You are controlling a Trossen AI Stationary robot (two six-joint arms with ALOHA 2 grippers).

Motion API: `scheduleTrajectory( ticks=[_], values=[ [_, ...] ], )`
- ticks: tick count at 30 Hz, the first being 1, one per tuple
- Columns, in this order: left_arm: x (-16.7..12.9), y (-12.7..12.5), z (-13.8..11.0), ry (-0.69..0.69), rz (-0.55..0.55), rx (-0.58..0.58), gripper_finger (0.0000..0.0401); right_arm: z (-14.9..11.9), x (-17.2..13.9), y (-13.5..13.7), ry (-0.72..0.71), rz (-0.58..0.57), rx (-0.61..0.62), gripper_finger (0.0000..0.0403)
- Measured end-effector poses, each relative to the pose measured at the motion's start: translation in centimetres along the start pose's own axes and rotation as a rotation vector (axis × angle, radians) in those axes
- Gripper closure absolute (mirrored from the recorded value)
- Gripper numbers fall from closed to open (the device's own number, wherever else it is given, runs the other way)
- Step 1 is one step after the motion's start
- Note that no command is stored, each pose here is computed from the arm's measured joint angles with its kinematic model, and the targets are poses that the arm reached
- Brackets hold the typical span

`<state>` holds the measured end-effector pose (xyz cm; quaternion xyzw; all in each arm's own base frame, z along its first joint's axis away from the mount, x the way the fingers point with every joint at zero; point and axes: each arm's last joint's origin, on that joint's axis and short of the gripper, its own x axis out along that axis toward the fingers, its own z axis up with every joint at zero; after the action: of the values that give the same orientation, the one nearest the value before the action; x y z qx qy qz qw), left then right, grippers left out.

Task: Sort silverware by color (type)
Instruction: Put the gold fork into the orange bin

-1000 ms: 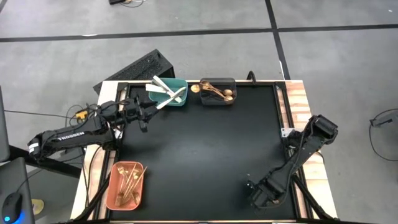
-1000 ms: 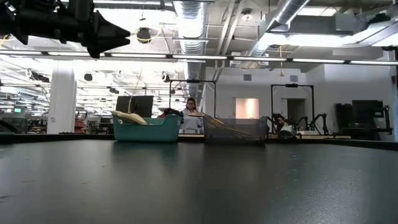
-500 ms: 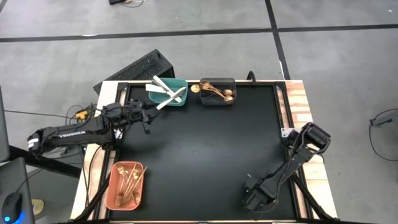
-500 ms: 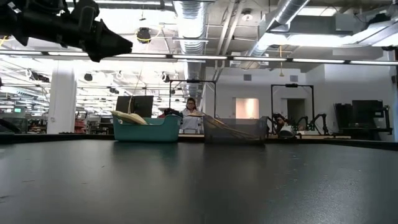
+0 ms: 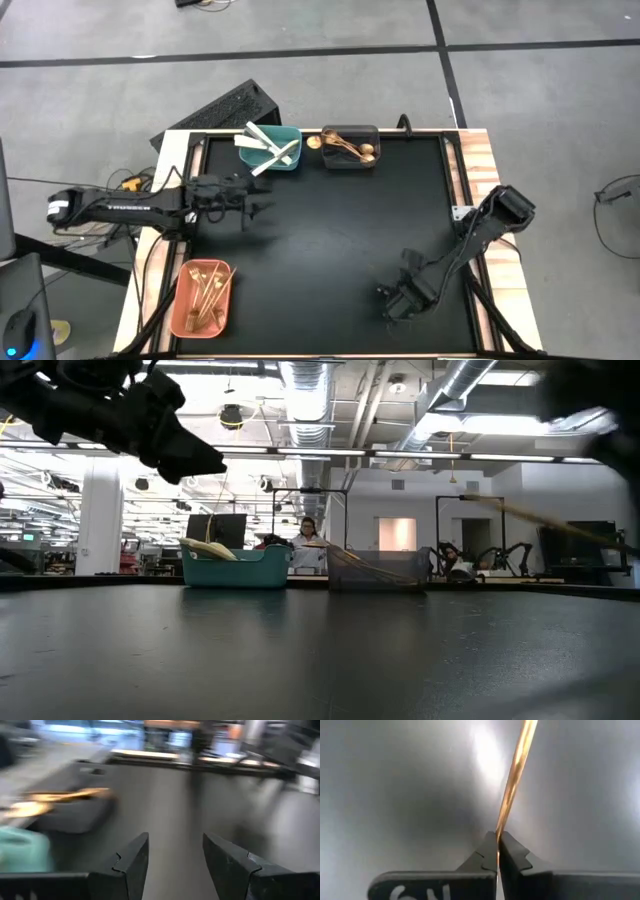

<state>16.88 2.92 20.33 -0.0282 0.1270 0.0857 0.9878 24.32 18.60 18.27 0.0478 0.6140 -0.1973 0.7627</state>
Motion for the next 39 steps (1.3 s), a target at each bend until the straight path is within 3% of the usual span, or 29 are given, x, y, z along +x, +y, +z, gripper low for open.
scheduleTrajectory(
  ticks=[3, 8, 19, 27, 32, 39],
  values=[
    [0.7, -1.0, 0.1, -0.023, -0.11, -0.03, 0.0228, 2.2, -0.8, -1.2, -0.196, -0.073, 0.069, 0.0381],
    [1.3, -2.1, 1.0, -0.151, -0.129, 0.037, 0.0228, 5.8, -1.7, -2.2, -0.405, -0.128, 0.113, 0.0377],
    [3.0, -5.3, 0.6, -0.248, -0.257, 0.185, 0.0228, 12.7, -2.8, -2.6, -0.729, -0.022, -0.015, 0.0376],
    [4.1, -6.6, 1.5, -0.352, -0.238, 0.228, 0.0228, 15.2, -3.2, -3.8, -0.826, 0.014, -0.082, 0.0376],
    [5.7, -7.1, 2.7, -0.346, -0.22, 0.156, 0.0228, 15.9, -3.4, -3.9, -0.862, 0.104, -0.107, 0.0377],
    [6.8, -7.7, 3.4, -0.338, -0.256, 0.117, 0.0232, 15.9, -3.4, -3.9, -0.864, 0.075, -0.128, 0.0377]
  ],
)
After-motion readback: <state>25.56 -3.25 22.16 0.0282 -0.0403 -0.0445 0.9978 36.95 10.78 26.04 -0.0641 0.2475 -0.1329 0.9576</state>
